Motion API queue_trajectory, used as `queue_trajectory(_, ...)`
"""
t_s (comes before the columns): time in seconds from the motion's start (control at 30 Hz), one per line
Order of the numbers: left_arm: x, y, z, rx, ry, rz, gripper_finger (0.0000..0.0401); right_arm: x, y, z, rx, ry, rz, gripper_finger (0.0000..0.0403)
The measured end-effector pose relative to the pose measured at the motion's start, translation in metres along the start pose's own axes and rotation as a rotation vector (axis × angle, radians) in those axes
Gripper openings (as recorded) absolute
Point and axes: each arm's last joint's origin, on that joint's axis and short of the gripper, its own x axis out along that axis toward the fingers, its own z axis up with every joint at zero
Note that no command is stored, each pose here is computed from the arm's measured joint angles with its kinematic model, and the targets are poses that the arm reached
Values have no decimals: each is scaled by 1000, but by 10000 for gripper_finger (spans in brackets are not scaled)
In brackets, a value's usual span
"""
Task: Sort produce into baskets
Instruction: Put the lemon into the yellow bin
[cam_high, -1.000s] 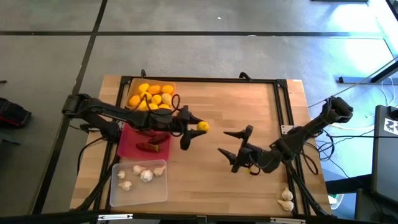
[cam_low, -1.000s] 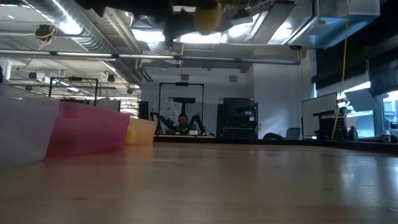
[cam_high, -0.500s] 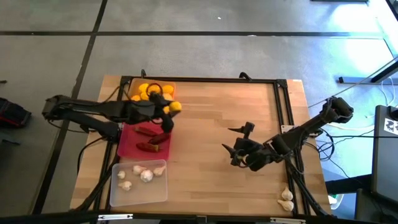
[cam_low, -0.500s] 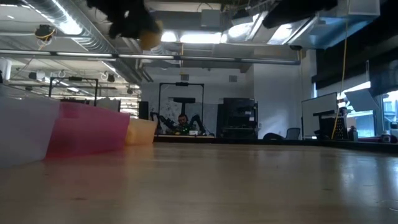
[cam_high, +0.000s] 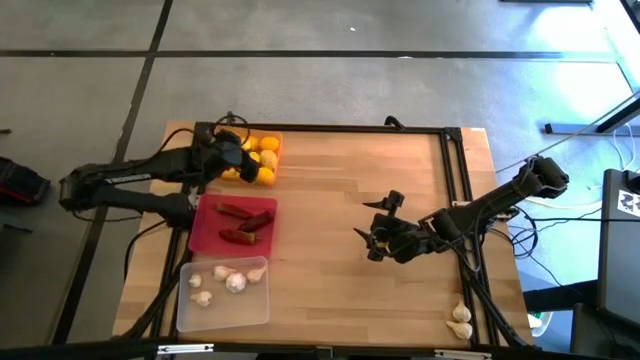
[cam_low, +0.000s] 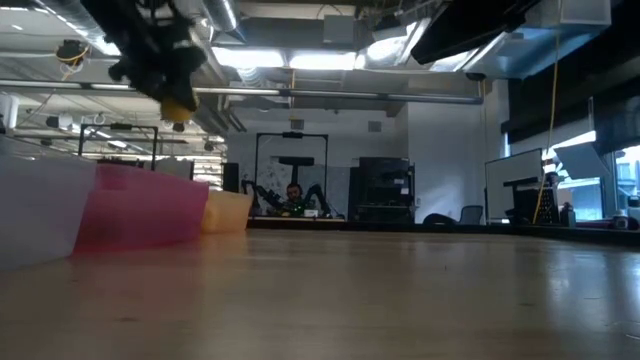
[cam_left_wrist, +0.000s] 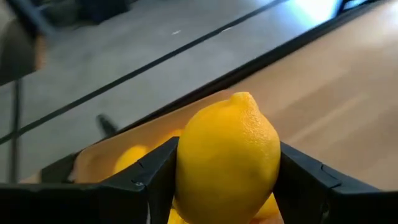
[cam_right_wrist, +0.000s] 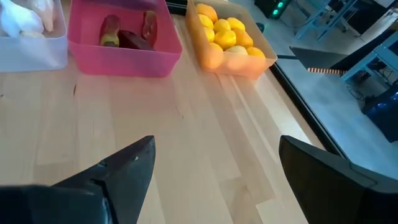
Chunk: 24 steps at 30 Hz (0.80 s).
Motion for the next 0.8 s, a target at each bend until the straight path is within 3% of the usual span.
queue_trajectory(0.17, 24, 17, -10, -43, 65, 131, 214, 0, 0, 0, 0, 1, 2, 335)
queue_trajectory(0.43, 58, 32, -20, -85, 219, 218, 215, 0, 0, 0, -3, 2, 6, 335)
queue_trajectory(0.8, 90, 28, -32, 11, 377, 290, 220, 0, 0, 0, -4, 2, 5, 335)
